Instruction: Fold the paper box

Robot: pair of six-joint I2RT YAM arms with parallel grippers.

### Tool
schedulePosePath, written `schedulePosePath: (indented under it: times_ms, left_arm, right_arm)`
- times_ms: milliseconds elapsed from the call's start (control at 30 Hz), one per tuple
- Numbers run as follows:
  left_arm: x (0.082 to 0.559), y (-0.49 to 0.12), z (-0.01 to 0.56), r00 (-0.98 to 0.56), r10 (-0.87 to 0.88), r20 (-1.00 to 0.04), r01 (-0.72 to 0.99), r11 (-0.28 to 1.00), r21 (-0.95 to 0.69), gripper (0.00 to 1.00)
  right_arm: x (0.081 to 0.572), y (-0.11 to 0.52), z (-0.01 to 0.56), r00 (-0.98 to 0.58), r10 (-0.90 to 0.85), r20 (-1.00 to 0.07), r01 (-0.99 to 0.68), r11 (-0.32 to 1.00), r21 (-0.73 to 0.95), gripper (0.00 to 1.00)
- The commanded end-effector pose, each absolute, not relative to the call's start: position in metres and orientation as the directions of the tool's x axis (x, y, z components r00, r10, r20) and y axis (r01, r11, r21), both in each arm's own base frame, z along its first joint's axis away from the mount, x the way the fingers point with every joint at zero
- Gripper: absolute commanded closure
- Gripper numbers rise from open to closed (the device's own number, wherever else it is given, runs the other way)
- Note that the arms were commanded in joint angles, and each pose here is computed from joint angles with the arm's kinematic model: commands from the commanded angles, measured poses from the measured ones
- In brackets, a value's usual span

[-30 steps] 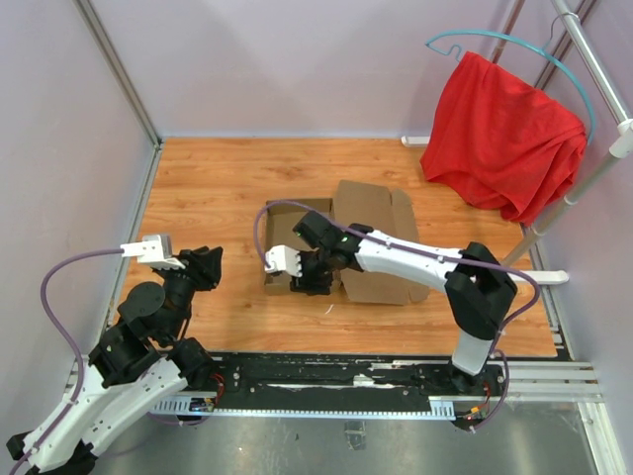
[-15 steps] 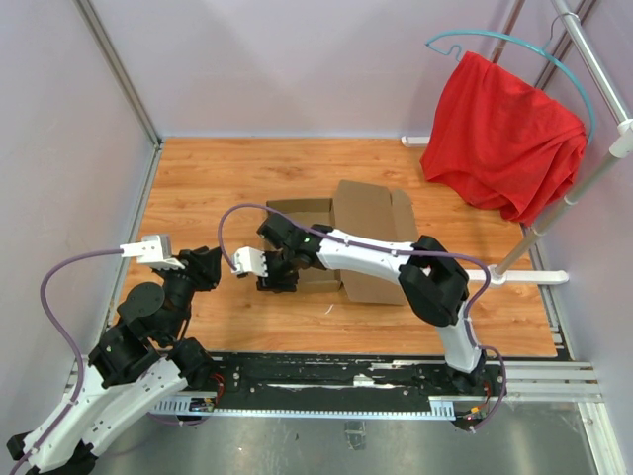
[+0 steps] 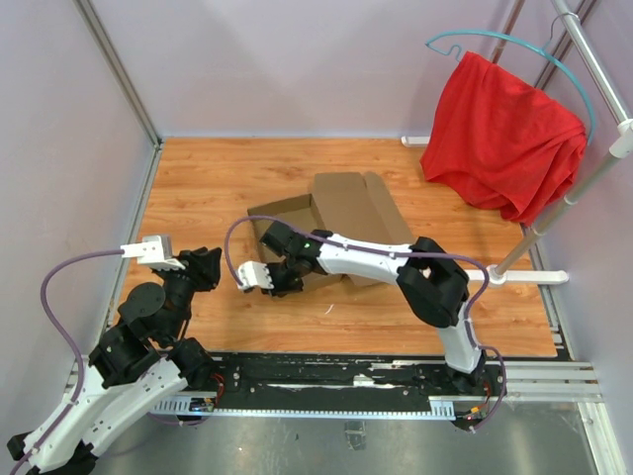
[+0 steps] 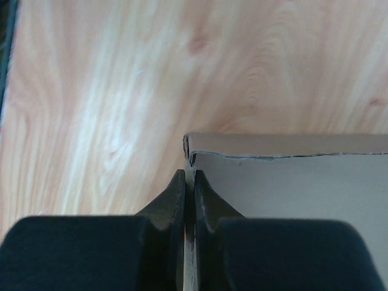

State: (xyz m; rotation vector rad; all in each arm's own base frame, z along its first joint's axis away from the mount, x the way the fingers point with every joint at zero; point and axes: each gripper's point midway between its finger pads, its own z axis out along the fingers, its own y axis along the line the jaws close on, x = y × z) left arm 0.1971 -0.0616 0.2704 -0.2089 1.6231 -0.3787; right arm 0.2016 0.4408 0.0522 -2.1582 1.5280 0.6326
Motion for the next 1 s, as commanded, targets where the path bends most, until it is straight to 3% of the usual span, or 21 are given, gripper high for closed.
schedulePosePath:
  times_ms: [0, 133, 200, 233, 333, 500, 600, 633, 700, 767, 800, 833, 933, 967]
  left_arm:
    - [0.196, -0.064, 0.278, -0.070, -0.376, -0.924, 0.118, 0.917, -0.382, 0.58]
    - [0.195, -0.063, 0.279, -0.064, -0.382, -0.922, 0.117, 0.915, -0.387, 0.58]
    - [0.195, -0.062, 0.280, -0.061, -0.384, -0.922, 0.116, 0.914, -0.388, 0.58]
    - [0.195, -0.061, 0.280, -0.060, -0.385, -0.921, 0.116, 0.914, -0.389, 0.58]
    - [0.194, -0.061, 0.280, -0.058, -0.386, -0.921, 0.117, 0.913, -0.391, 0.58]
    - [0.195, -0.062, 0.280, -0.061, -0.384, -0.921, 0.117, 0.914, -0.389, 0.58]
    - [0.195, -0.063, 0.279, -0.063, -0.383, -0.922, 0.119, 0.914, -0.388, 0.58]
    - [0.195, -0.062, 0.280, -0.061, -0.386, -0.921, 0.118, 0.913, -0.390, 0.58]
    - [0.194, -0.062, 0.281, -0.058, -0.389, -0.919, 0.118, 0.912, -0.393, 0.58]
    - [0.194, -0.062, 0.281, -0.057, -0.390, -0.919, 0.120, 0.911, -0.394, 0.58]
    - [0.194, -0.061, 0.281, -0.055, -0.391, -0.919, 0.121, 0.911, -0.395, 0.58]
    - [0.194, -0.062, 0.281, -0.054, -0.391, -0.919, 0.122, 0.910, -0.395, 0.58]
    - [0.193, -0.061, 0.282, -0.052, -0.395, -0.917, 0.125, 0.909, -0.398, 0.58]
    - [0.194, -0.062, 0.282, -0.053, -0.395, -0.917, 0.124, 0.909, -0.399, 0.58]
  right_arm:
    - [0.160, 0.411, 0.052, 0.519, -0.645, -0.562, -0.827, -0.546, -0.137, 0.99]
    - [0.149, 0.385, 0.060, 0.579, -0.624, -0.525, -0.783, -0.605, -0.145, 0.98]
    - [0.155, 0.373, 0.056, 0.584, -0.658, -0.476, -0.792, -0.592, -0.152, 0.69]
    - [0.161, 0.368, 0.054, 0.583, -0.679, -0.446, -0.801, -0.574, -0.172, 0.64]
    - [0.166, 0.364, 0.062, 0.581, -0.682, -0.444, -0.810, -0.539, -0.231, 0.61]
    - [0.166, 0.374, 0.114, 0.580, -0.605, -0.546, -0.815, -0.436, -0.383, 0.60]
    - [0.182, 0.371, 0.155, 0.517, -0.611, -0.599, -0.844, -0.248, -0.476, 0.59]
    - [0.191, 0.367, 0.165, 0.467, -0.633, -0.618, -0.855, -0.147, -0.497, 0.59]
    - [0.214, 0.357, 0.202, 0.266, -0.613, -0.744, -0.870, 0.179, -0.459, 0.62]
    - [0.224, 0.345, 0.214, -0.077, -0.469, -0.880, -0.852, 0.489, -0.186, 0.66]
    - [0.228, 0.337, 0.210, -0.246, -0.382, -0.891, -0.791, 0.611, -0.044, 0.75]
    - [0.229, 0.334, 0.206, -0.353, -0.309, -0.883, -0.738, 0.672, 0.060, 0.96]
    - [0.228, 0.326, 0.197, -0.566, -0.159, -0.809, -0.599, 0.754, 0.271, 0.99]
    - [0.226, 0.328, 0.194, -0.618, -0.102, -0.780, -0.557, 0.757, 0.342, 0.95]
